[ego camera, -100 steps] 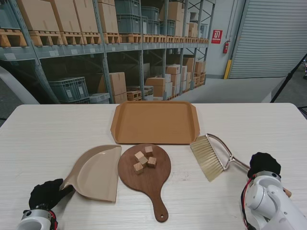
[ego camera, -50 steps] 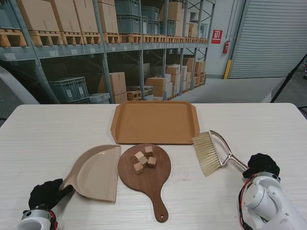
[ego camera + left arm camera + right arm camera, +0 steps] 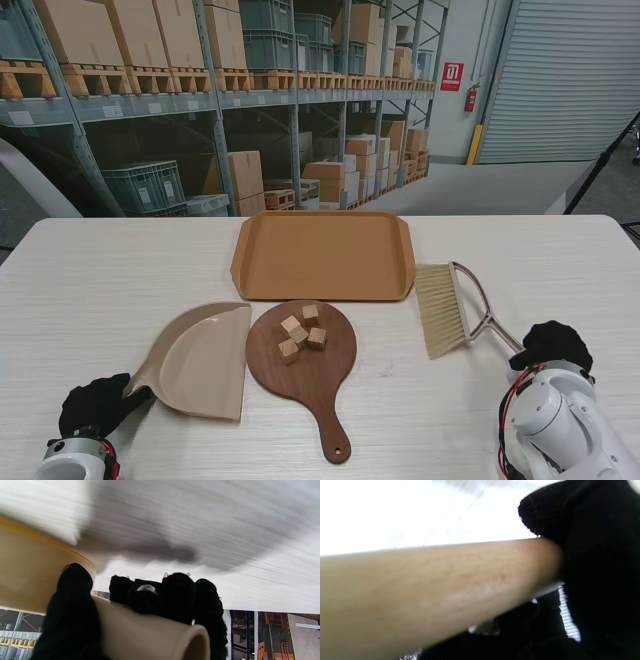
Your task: Sweep wood blocks off a wooden cutting board into a dustpan and pour them into a container
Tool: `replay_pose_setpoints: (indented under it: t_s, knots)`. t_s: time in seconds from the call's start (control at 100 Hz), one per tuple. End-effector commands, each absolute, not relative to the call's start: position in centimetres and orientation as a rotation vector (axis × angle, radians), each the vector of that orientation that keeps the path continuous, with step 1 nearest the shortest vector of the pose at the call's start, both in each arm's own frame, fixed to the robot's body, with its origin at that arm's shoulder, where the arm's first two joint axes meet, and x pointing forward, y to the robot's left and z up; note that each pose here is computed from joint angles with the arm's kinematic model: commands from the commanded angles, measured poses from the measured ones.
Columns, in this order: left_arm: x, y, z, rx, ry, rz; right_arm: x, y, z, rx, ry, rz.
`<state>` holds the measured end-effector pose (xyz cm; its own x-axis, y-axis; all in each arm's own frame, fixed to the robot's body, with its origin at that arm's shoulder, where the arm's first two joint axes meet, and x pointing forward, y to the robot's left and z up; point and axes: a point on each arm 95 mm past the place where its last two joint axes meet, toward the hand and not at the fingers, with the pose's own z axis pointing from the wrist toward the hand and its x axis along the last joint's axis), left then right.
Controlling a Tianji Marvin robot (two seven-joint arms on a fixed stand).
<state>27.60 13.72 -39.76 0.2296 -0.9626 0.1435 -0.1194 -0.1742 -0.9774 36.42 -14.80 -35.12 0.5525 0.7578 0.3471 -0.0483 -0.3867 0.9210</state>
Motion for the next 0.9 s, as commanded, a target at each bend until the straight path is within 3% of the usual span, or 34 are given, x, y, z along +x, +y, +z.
replay_pose_setpoints:
  t_s: [0.0, 0.58, 0.89]
  knots:
    - [27.3, 13.7, -40.1, -1.546, 1.069, -1.076, 36.1, -14.4, -34.9, 1.774, 0.594, 0.996]
    - [27.3, 13.8, -40.1, -1.544, 1.066, -1.077, 33.9, -12.8, -32.3, 1.879, 0.522, 1.146]
    - [27.4, 13.8, -40.1, -1.545, 1.065, -1.081, 32.6, -11.2, -32.4, 2.005, 0.534, 1.182]
